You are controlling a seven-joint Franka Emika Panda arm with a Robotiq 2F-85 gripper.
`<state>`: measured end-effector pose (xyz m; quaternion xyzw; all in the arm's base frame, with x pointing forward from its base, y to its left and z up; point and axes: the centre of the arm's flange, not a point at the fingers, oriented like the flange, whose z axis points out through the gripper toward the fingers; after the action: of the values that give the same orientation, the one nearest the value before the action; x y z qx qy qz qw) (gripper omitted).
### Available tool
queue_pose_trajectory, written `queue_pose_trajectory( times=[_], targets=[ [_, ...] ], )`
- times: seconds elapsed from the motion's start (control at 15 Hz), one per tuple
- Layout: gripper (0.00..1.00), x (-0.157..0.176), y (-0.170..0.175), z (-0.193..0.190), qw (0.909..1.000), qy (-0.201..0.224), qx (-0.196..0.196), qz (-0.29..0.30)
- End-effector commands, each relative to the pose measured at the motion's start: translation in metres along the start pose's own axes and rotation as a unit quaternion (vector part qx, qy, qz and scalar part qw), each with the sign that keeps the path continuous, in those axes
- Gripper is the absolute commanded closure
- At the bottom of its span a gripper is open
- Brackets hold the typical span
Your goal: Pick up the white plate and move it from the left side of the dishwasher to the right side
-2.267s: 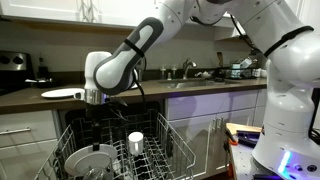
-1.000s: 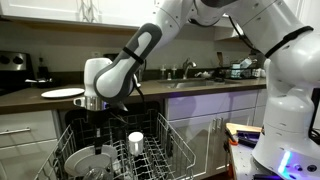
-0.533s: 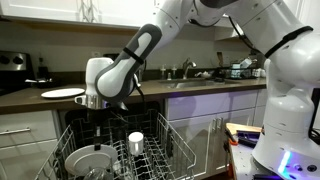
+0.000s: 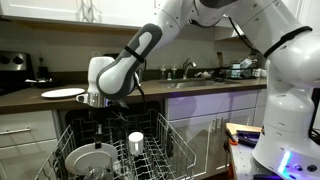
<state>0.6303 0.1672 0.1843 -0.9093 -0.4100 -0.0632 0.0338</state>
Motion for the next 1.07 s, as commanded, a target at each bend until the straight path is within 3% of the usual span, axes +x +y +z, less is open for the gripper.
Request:
queue_pose_trajectory(
  times=[0.0, 1.0],
  targets=[
    [0.98, -0.012, 0.001, -0.026, 0.9999, 0.008, 0.007, -0.010],
    [0.98, -0.023, -0.010, -0.074, 0.9999, -0.003, 0.007, -0.016]
  ],
)
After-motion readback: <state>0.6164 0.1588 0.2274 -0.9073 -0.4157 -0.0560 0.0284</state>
